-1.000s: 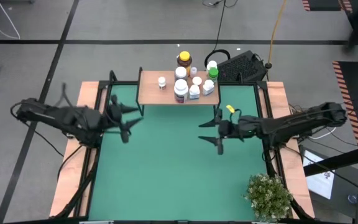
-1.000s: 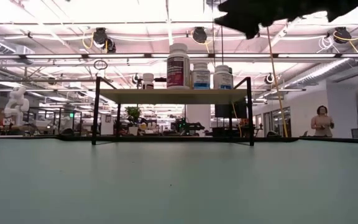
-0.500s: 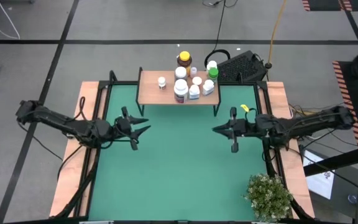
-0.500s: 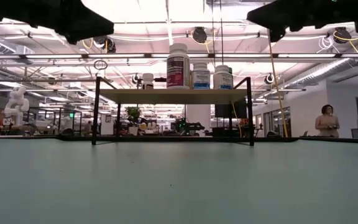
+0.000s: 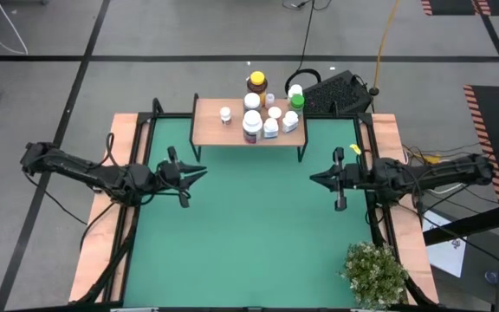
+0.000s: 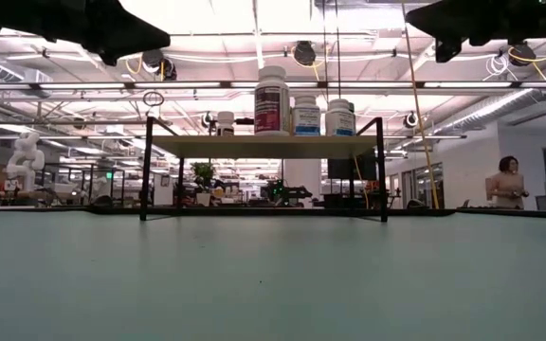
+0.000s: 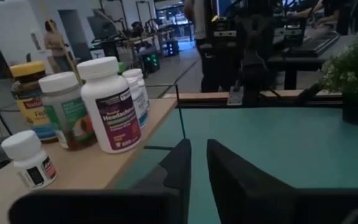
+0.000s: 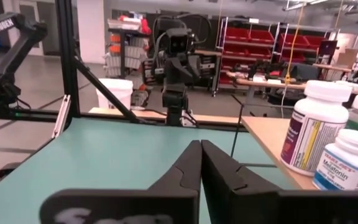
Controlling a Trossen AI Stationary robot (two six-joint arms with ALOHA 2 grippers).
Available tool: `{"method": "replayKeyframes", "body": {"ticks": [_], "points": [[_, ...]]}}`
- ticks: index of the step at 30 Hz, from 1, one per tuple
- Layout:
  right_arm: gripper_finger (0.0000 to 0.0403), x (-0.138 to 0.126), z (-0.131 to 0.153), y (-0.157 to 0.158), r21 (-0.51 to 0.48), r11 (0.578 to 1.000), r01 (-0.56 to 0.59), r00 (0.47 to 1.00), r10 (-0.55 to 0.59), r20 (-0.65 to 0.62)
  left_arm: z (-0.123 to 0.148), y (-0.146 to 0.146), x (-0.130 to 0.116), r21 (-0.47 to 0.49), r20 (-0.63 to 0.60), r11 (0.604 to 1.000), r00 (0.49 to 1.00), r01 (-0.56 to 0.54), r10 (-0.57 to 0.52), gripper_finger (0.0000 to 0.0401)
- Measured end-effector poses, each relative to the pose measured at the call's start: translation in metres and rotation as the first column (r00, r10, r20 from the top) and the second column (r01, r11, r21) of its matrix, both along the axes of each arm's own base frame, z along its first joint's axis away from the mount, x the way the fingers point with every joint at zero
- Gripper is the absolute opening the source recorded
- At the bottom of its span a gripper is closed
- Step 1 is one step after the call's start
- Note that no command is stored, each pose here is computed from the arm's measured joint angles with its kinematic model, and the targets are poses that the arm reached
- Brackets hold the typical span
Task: Pick and place medicine bottles onto shelf by color
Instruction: Return to Home Position
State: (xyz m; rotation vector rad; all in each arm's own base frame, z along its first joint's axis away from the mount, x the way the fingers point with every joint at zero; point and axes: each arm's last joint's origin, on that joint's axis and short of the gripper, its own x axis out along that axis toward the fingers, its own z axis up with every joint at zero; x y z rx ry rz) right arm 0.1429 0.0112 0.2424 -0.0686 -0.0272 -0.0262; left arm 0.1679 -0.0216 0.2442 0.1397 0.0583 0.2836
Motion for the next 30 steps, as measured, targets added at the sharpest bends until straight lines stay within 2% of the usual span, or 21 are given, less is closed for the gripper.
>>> {"method": "replayKeyframes", "body": {"ticks": [6, 12, 20, 24, 30], "points": [[0.0001, -0.004, 0.001, 0.0, 0.002, 1.0, 0.0, 1.0, 0.0, 0.015, 0.0, 0.0, 0.0, 0.001, -0.003, 1.0, 1.0, 0.001, -0.001, 0.0026], [0.0, -0.006, 0.002, -0.001, -0.001, 1.0, 0.001, 1.0, -0.001, 0.022, -0.013, 0.0, -0.002, 0.007, -0.015, 1.0, 1.0, 0.002, -0.002, 0.0004], [0.0, -0.014, 0.004, -0.002, -0.016, 1.0, 0.003, 1.0, -0.002, 0.03, -0.013, 0.001, -0.003, 0.012, -0.01, 1.0, 1.0, 0.002, -0.002, 0.0022], [0.0, -0.019, 0.004, -0.002, -0.015, 1.0, 0.006, 1.0, -0.005, 0.03, -0.003, 0.002, -0.015, 0.004, 0.055, 1.0, 0.998, 0.007, -0.007, 0.0015], [0.0, -0.025, 0.004, -0.003, 0.008, 1.0, 0.004, 1.0, -0.004, 0.023, 0.003, 0.005, -0.038, -0.011, 0.069, 1.0, 0.997, 0.028, -0.027, 0.0006]]}}
